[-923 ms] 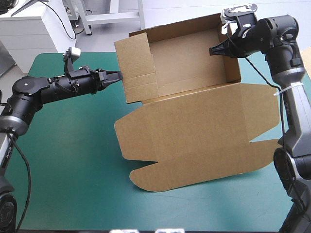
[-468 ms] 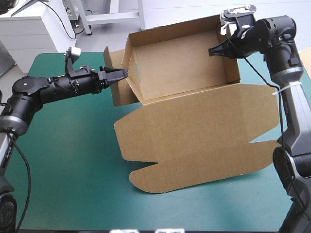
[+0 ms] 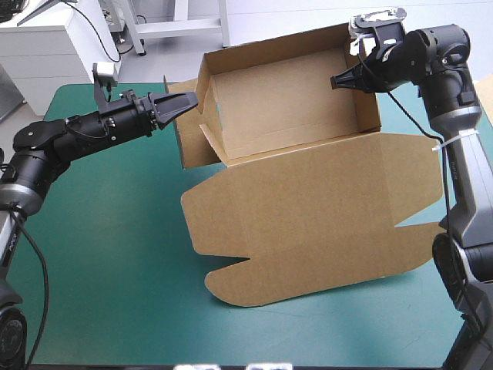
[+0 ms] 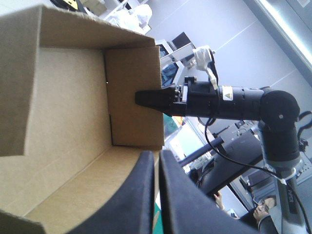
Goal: Fold the box
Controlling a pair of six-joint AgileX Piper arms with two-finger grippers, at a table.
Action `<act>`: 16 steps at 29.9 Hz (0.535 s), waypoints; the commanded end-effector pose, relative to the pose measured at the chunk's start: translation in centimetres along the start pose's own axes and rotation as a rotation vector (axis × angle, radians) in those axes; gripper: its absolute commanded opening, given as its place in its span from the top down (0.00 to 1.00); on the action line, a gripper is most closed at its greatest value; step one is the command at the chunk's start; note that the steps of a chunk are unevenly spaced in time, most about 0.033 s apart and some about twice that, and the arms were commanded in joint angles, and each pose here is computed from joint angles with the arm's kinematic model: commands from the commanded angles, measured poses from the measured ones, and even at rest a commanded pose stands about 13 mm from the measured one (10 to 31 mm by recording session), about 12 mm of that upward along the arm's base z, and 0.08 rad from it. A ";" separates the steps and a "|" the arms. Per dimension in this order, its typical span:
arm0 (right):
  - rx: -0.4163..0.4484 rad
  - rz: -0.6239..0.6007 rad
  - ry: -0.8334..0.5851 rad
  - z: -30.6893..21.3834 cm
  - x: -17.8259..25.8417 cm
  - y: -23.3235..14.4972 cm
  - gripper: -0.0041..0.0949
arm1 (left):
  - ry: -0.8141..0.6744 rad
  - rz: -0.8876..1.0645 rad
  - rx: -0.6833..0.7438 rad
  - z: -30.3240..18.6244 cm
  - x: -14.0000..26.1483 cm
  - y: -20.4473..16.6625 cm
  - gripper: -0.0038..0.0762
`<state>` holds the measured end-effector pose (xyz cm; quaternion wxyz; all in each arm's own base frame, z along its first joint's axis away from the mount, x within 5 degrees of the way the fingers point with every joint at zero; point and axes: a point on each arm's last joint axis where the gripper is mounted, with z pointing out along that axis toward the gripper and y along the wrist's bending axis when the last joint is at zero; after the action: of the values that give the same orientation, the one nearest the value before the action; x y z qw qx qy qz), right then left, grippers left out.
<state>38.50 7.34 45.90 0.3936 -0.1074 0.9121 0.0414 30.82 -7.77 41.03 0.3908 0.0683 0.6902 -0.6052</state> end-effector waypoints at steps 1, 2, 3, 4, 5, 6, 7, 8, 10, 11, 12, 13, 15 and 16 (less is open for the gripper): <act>-0.027 -0.001 -0.110 -4.6 -0.7 0.2 0.96 | -0.137 0.022 0.081 -2.3 -2.2 -2.4 0.96; -0.029 -0.009 -0.117 -4.9 -0.7 0.3 0.96 | -0.156 0.025 0.067 -3.2 -2.7 -2.1 0.96; -0.030 -0.018 -0.125 -5.3 -0.7 0.3 0.96 | -0.174 0.027 0.053 -4.0 -3.1 -1.8 0.96; -0.029 -0.019 -0.136 -5.9 -0.7 0.3 0.96 | -0.197 0.029 0.035 -5.0 -3.5 -1.5 0.96; -0.027 -0.020 -0.144 -6.3 -0.7 0.3 0.96 | -0.217 0.027 0.012 -6.1 -4.0 -1.2 0.96; -0.026 -0.020 -0.154 -6.9 -0.7 0.3 0.96 | -0.229 0.033 -0.010 -7.0 -4.3 -0.9 0.96; -0.026 -0.023 -0.164 -7.4 -0.7 0.4 0.96 | -0.244 0.043 -0.046 -8.1 -4.6 -0.5 0.96; -0.027 -0.023 -0.174 -7.9 -0.7 0.4 0.96 | -0.254 0.054 -0.093 -9.1 -4.8 0.0 0.96; -0.044 -0.020 -0.192 -8.7 -0.6 0.6 0.96 | -0.246 0.078 -0.198 -10.9 -4.9 0.9 0.96; -0.055 -0.019 -0.198 -9.0 -0.6 0.7 0.96 | -0.248 0.086 -0.241 -11.7 -5.0 1.3 0.96; -0.061 -0.021 -0.205 -9.4 -0.6 0.8 0.96 | -0.226 0.098 -0.301 -12.2 -4.8 1.8 0.96; -0.072 -0.025 -0.210 -9.6 -0.6 0.9 0.96 | -0.204 0.109 -0.361 -12.8 -4.7 2.3 0.96; -0.105 -0.023 -0.222 -10.1 -0.5 1.2 0.96 | -0.161 0.138 -0.471 -13.3 -4.4 3.2 0.96; -0.118 -0.025 -0.228 -10.4 -0.5 1.3 0.96 | -0.153 0.145 -0.526 -13.5 -4.4 3.7 0.96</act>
<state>34.05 7.23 50.44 0.4467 -0.1312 0.8819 0.0747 30.53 6.77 38.77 0.4646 -0.0445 0.7770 -0.4224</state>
